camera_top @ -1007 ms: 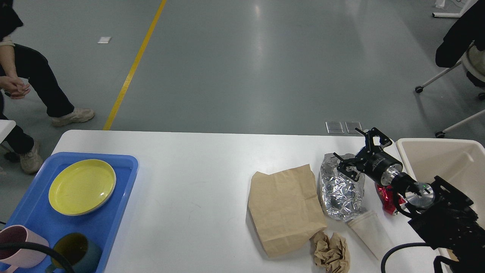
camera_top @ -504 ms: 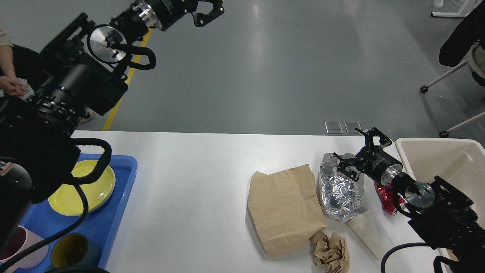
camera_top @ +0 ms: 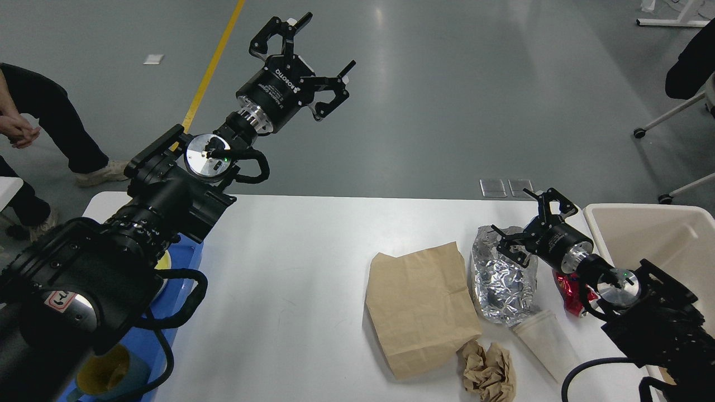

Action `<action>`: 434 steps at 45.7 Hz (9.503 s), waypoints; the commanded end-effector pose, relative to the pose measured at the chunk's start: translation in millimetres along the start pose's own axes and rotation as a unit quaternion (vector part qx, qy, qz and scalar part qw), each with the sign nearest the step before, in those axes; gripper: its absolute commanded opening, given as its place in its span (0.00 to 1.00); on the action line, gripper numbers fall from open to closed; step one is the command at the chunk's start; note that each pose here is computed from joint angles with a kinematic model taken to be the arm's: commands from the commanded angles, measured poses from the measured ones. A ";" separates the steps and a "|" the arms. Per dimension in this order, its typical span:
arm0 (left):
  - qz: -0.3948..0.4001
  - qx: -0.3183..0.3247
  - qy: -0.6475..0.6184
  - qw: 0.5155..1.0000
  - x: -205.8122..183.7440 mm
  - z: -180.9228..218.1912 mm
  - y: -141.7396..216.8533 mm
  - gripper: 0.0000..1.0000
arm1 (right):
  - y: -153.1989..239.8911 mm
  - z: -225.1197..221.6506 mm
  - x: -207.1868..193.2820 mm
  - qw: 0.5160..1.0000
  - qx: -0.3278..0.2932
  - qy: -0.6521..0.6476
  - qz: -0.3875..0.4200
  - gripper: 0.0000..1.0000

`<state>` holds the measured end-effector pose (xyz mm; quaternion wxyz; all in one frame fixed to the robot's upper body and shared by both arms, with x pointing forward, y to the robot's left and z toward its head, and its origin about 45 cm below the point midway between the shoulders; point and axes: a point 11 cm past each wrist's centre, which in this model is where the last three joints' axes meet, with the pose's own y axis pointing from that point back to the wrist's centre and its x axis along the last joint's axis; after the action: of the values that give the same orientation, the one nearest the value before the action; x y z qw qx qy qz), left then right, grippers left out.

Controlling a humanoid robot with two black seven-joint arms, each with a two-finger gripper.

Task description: Tidy desktop

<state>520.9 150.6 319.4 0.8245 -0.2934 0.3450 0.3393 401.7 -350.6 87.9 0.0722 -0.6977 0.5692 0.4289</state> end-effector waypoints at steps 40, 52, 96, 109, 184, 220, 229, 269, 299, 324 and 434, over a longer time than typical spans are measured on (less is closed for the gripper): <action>0.242 0.003 0.080 0.967 147.3 -68.4 163.7 0.97 | -0.4 0.4 -0.5 1.000 0.001 -0.001 -0.001 1.00; 0.237 -0.055 0.062 0.968 147.7 -59.6 165.9 0.97 | -0.4 0.4 -0.5 1.000 0.001 -0.001 -0.001 1.00; 0.211 -0.132 0.055 0.967 148.8 -61.0 185.0 0.97 | -0.4 0.4 -0.5 1.000 0.001 -0.001 -0.001 1.00; 0.211 -0.133 0.055 0.967 148.5 -60.6 184.3 0.97 | -0.4 0.4 -0.5 1.000 0.001 -0.001 -0.001 1.00; 0.211 -0.132 0.055 0.967 148.8 -61.0 185.0 0.97 | 24.4 -80.9 11.9 0.997 0.052 0.042 0.034 1.00; 0.211 -0.132 0.055 0.967 148.8 -61.0 185.0 0.97 | 41.0 -121.4 14.7 0.993 0.082 0.063 0.047 1.00; 0.211 -0.132 0.055 0.967 148.6 -61.0 184.9 0.97 | 74.7 -162.6 29.9 0.987 0.108 0.092 0.079 1.00; 0.211 -0.132 0.055 0.967 148.8 -61.0 185.0 0.97 | 301.0 -323.5 56.8 0.841 -0.027 0.407 0.354 1.00; 0.211 -0.132 0.055 0.967 148.8 -61.0 185.0 0.97 | 281.4 -366.6 -5.6 0.724 -0.131 0.559 0.383 1.00; 0.211 -0.132 0.055 0.967 148.8 -61.0 185.0 0.97 | 194.1 -375.3 -58.0 0.622 -0.162 0.651 0.404 1.00; 0.211 -0.132 0.055 0.967 148.8 -61.0 185.0 0.97 | -15.4 -6.8 -9.7 0.462 -0.428 0.766 0.129 0.97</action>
<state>436.5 270.5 122.9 0.6675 -0.3385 0.3963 0.5318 420.7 -338.4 98.8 -0.7671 -0.6025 0.1976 -0.0975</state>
